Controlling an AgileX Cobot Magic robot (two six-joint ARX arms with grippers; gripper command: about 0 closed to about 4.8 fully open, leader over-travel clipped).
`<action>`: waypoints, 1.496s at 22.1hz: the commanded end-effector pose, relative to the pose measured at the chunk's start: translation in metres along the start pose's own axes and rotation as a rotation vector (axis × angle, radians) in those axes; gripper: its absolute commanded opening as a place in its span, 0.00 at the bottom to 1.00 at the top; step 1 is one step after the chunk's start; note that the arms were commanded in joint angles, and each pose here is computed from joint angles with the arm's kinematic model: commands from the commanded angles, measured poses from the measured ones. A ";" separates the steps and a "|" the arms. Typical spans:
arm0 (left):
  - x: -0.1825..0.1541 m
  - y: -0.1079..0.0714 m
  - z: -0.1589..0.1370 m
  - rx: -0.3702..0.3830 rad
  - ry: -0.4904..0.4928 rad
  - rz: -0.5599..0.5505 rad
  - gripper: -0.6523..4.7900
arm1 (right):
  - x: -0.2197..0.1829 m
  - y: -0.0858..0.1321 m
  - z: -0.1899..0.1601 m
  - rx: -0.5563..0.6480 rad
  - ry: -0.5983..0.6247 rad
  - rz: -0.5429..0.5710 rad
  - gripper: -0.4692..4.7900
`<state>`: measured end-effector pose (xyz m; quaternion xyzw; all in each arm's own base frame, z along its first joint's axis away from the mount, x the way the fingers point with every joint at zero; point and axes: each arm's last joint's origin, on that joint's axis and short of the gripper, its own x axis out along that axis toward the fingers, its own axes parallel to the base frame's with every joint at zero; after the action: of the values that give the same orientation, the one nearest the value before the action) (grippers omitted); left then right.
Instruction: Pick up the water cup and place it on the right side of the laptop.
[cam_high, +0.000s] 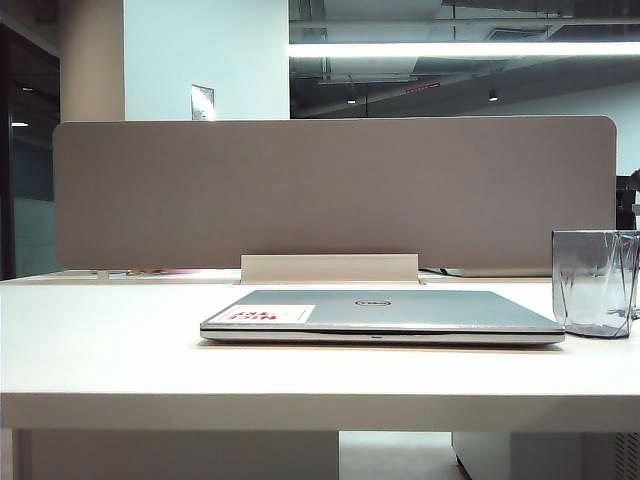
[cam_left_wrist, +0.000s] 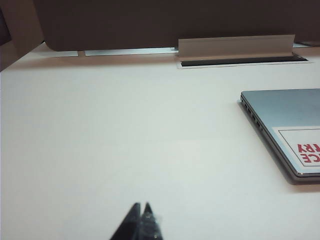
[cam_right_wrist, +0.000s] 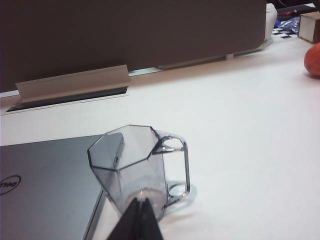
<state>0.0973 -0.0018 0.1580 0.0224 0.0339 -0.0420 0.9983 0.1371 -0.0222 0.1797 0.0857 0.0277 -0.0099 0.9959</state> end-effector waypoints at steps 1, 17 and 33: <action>0.000 0.000 0.001 -0.003 -0.008 -0.004 0.11 | -0.008 0.003 -0.001 0.008 0.024 0.001 0.07; 0.000 0.000 0.001 -0.003 0.001 -0.004 0.11 | -0.040 0.011 -0.017 0.063 -0.058 0.065 0.07; 0.000 0.000 -0.002 0.001 0.031 -0.006 0.11 | -0.039 0.027 -0.025 -0.050 -0.030 0.052 0.07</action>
<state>0.0969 -0.0018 0.1540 0.0232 0.0542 -0.0426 0.9974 0.0967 0.0100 0.1623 0.0633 0.0162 0.0221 0.9976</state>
